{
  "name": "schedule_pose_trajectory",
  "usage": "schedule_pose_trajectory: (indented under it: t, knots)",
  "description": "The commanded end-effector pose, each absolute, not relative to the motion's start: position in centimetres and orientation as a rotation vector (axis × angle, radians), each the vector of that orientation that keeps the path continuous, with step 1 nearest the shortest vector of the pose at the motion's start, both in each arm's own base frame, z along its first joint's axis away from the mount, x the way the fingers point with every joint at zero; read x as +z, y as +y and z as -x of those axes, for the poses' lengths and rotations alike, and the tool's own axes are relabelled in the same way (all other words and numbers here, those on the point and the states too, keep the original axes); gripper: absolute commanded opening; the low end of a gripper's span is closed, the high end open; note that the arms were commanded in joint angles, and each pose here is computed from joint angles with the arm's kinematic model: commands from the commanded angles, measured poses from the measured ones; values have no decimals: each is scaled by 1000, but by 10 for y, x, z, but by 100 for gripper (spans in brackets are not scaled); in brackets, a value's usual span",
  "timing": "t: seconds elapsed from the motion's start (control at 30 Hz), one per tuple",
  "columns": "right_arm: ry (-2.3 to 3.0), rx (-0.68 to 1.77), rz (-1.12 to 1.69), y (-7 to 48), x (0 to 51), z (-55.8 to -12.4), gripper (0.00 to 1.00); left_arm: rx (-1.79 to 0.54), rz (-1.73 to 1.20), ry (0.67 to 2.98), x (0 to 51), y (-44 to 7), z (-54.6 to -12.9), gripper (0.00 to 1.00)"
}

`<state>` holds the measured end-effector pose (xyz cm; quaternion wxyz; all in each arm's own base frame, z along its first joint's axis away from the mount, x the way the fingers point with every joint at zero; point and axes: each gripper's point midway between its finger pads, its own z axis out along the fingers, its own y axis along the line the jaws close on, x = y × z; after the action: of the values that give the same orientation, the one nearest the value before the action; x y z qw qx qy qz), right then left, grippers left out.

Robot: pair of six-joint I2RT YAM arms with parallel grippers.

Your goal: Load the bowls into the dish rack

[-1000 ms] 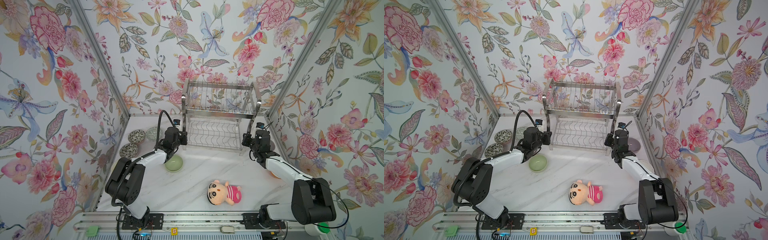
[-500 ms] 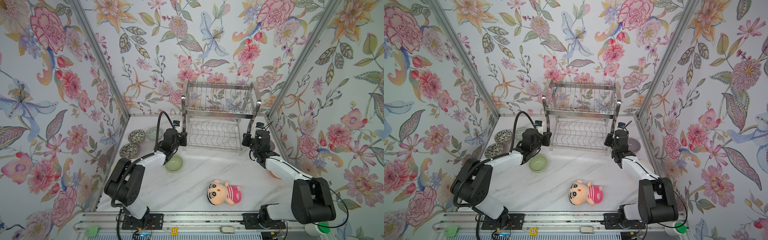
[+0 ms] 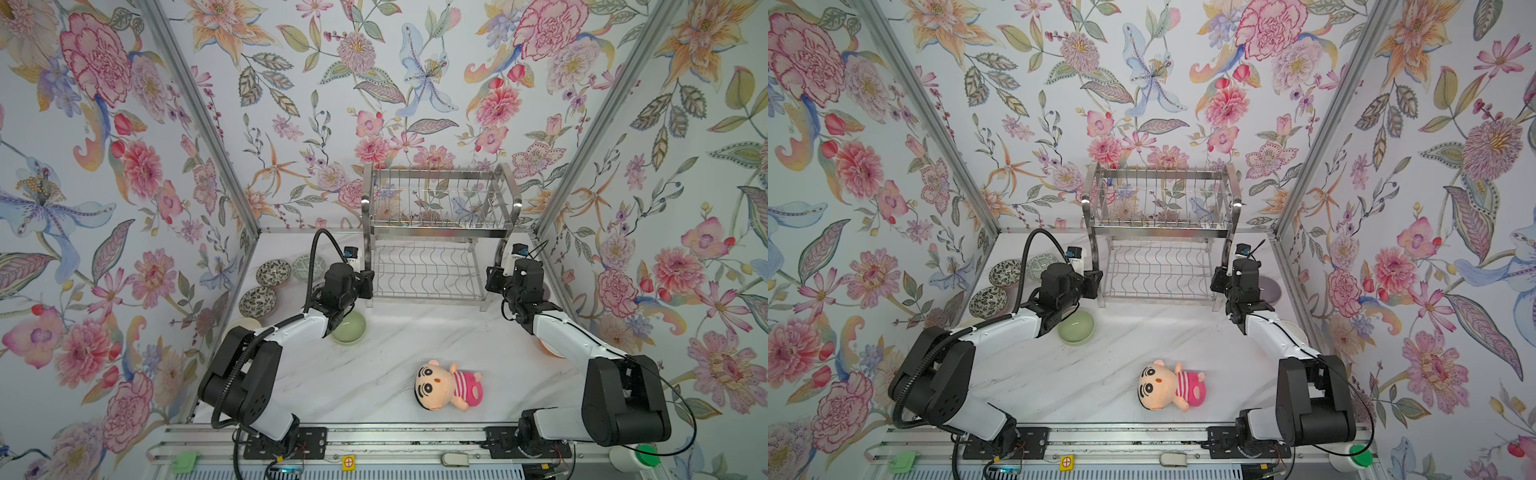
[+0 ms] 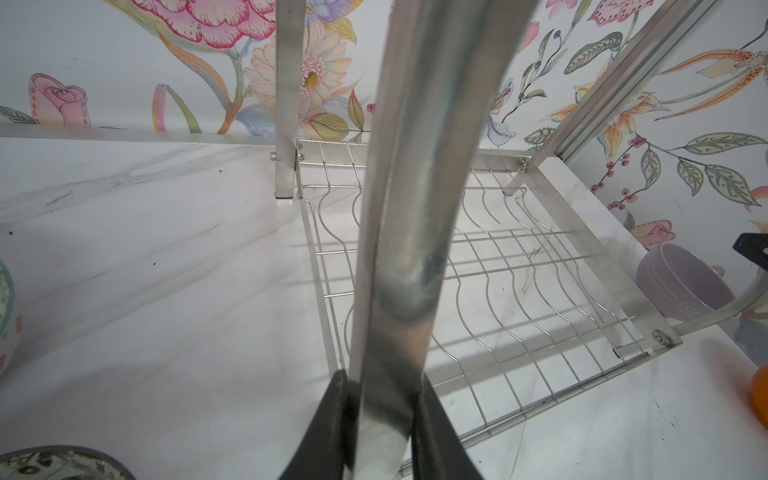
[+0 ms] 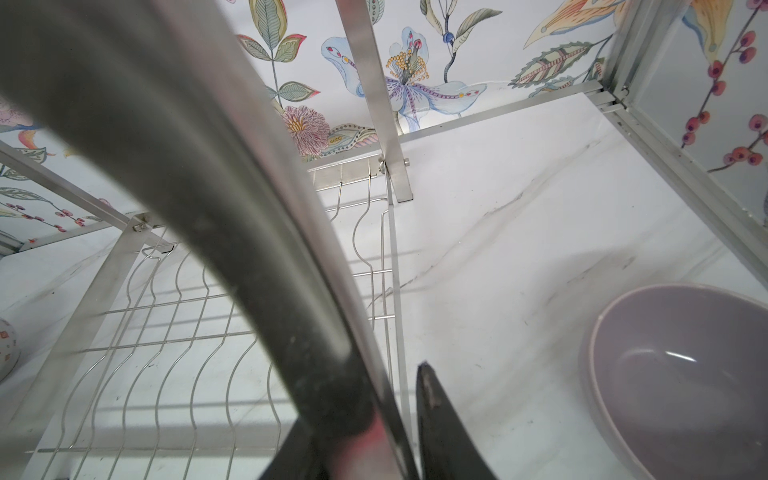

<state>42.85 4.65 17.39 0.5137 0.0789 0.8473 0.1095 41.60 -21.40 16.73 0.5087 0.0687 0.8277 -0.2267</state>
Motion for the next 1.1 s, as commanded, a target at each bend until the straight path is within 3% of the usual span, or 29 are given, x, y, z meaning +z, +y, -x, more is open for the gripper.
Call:
schedule_pose_trajectory:
  t: [0.0, 0.27, 0.4, 0.53, 0.7, 0.83, 0.9, 1.07]
  knots:
    - [2144, 319, -372, 36, 145, -425, 17, -657, -95, 1945, 192, -225, -412, 14]
    - [2144, 325, -375, 37, 146, -420, 24, -664, -79, 1939, 200, -225, -407, 33]
    - [2146, 321, -370, 36, 151, -418, 36, -645, -81, 1953, 202, -222, -405, 44]
    - [2143, 325, -376, 36, 154, -413, 55, -617, -83, 1977, 201, -217, -399, 51]
    - [2146, 328, -369, 37, 160, -405, 68, -575, -90, 1997, 205, -208, -390, 62]
    - [2142, 330, -357, 39, 167, -397, 78, -535, -92, 1998, 211, -198, -381, 82]
    - [2141, 327, -352, 40, 170, -393, 83, -530, -95, 1995, 213, -195, -376, 99]
    - [2139, 320, -338, 42, 180, -382, 99, -491, -75, 2017, 217, -183, -365, 99]
